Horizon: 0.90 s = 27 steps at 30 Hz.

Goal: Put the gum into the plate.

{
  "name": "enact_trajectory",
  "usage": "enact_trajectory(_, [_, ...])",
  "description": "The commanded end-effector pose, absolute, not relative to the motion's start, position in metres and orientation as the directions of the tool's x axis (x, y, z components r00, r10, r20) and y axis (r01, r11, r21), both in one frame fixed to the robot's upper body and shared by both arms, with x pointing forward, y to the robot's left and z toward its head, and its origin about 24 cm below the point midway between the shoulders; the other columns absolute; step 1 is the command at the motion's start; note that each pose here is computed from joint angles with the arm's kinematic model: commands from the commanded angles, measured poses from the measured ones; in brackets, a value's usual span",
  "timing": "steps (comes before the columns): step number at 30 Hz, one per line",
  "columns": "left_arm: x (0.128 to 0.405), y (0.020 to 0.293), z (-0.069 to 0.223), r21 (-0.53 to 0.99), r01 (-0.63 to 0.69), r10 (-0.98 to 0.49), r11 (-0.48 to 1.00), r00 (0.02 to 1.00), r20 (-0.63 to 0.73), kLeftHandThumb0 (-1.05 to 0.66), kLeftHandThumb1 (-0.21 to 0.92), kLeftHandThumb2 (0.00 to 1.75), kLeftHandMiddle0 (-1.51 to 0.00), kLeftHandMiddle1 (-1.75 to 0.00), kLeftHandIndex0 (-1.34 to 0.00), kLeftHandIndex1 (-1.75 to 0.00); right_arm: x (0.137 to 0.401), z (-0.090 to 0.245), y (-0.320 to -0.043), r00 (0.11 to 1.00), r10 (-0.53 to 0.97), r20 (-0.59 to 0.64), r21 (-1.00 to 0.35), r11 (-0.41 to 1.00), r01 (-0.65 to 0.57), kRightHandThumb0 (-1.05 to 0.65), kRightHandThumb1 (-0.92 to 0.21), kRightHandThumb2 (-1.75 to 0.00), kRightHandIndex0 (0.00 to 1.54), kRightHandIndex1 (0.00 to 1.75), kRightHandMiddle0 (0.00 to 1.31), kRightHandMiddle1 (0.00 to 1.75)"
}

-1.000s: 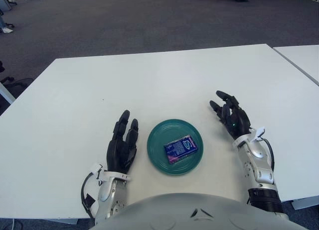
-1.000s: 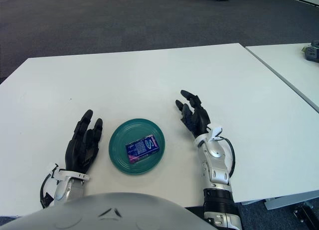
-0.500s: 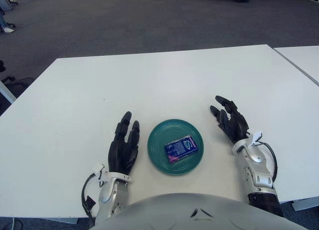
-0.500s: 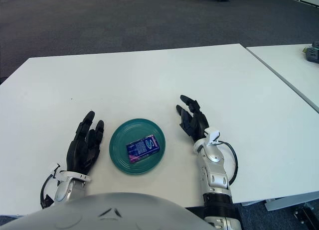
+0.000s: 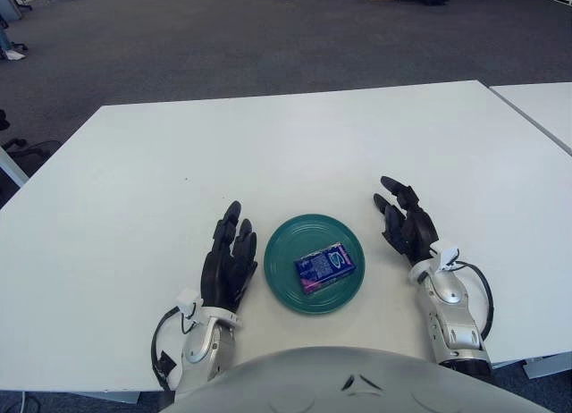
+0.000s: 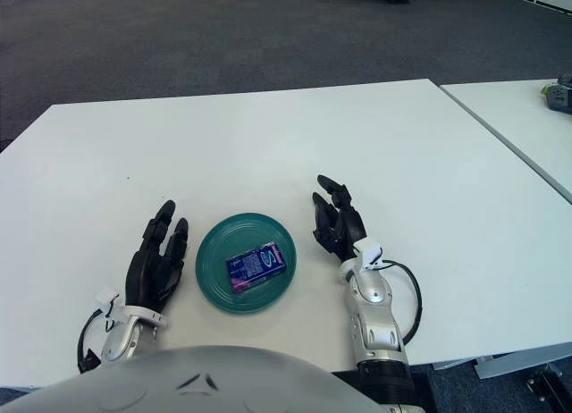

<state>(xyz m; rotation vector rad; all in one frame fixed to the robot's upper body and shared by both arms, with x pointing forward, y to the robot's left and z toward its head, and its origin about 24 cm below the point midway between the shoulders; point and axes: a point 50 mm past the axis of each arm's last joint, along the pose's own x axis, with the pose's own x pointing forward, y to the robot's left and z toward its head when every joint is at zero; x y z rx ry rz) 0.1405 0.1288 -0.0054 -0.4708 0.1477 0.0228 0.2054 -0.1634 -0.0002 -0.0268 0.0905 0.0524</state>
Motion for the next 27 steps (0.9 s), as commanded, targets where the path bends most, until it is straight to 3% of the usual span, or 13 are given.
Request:
enact_trajectory(1, [0.136,0.126,-0.006,-0.444,-0.09,0.014,0.891,0.985,-0.172,-0.93,0.92,0.38,0.0,0.0,0.0,-0.16,0.191,-0.026,-0.157,0.971,0.019,-0.237,-0.044,0.999,-0.03,-0.88,-0.92,-0.86,0.25,0.0,0.0,0.46])
enact_trajectory(14, [0.135,0.12,0.001,-0.382,-0.081,0.016,0.921,0.985,-0.17,-1.03,0.92,0.56,0.0,0.0,0.0,-0.07,0.18,-0.031,-0.147,0.97,-0.078,-0.23,-0.102,0.993,0.055,-0.88,-0.92,-0.9,0.09,0.0,0.0,0.28])
enact_trajectory(27, [0.135,0.114,0.005,-0.301,-0.156,0.095,0.941,0.974,-0.207,-1.05,0.92,0.71,0.0,0.0,0.0,0.0,0.177,-0.032,-0.147,0.977,-0.086,-0.194,-0.151,0.987,0.057,-0.84,-0.92,-0.99,0.02,0.0,0.0,0.19])
